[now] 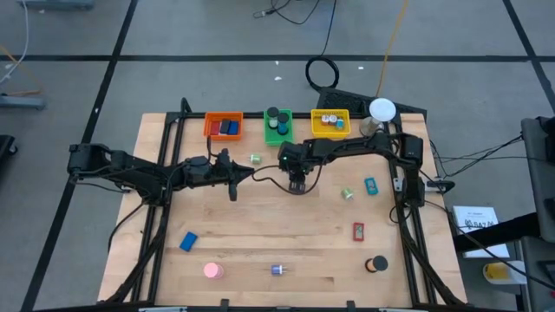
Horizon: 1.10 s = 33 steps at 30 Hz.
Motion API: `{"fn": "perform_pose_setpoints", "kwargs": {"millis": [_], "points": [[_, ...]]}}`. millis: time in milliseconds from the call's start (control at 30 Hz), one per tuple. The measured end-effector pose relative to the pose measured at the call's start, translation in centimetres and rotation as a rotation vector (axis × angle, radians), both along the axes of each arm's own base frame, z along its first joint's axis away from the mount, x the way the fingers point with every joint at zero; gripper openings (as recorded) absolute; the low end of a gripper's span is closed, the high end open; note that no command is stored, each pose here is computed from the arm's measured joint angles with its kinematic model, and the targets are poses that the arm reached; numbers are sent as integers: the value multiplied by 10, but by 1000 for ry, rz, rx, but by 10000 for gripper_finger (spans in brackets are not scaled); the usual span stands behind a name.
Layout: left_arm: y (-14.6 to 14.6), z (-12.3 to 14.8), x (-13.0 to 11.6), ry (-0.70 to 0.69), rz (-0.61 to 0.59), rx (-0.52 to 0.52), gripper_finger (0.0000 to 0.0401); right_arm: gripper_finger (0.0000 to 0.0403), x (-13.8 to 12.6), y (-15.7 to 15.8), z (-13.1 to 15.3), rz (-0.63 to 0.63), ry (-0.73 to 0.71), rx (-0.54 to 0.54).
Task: Pick & Place Office items
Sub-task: Put the right purple charger adapter into the yellow bin
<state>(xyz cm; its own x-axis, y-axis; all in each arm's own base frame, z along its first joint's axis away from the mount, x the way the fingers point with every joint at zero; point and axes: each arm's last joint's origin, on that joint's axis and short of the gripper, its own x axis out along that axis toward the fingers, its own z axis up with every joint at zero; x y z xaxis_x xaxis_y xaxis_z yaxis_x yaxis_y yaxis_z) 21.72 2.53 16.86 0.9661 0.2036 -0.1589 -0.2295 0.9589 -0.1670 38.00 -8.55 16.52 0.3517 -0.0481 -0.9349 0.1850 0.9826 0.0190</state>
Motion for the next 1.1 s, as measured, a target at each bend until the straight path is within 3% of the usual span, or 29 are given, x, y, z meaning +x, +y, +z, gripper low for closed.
{"fn": "perform_pose_setpoints", "kwargs": {"millis": [100,233,433,600,767,967,1100], "points": [[0,0,0,0,0,0,33,134,-7,-4,10,-54,13,20],[0,0,0,1,0,0,33,134,-29,-27,44,-197,-15,32],[0,0,0,1,0,0,33,134,-85,-80,87,-472,0,-66],[0,0,0,0,0,0,33,133,-124,-126,89,-677,27,-62],[0,0,0,0,0,0,33,133,-143,-150,77,-671,56,-83],[0,0,0,0,0,0,33,133,-152,-160,67,-550,61,-148],[0,0,0,0,0,0,33,133,-158,-168,65,-470,21,-121]]}}
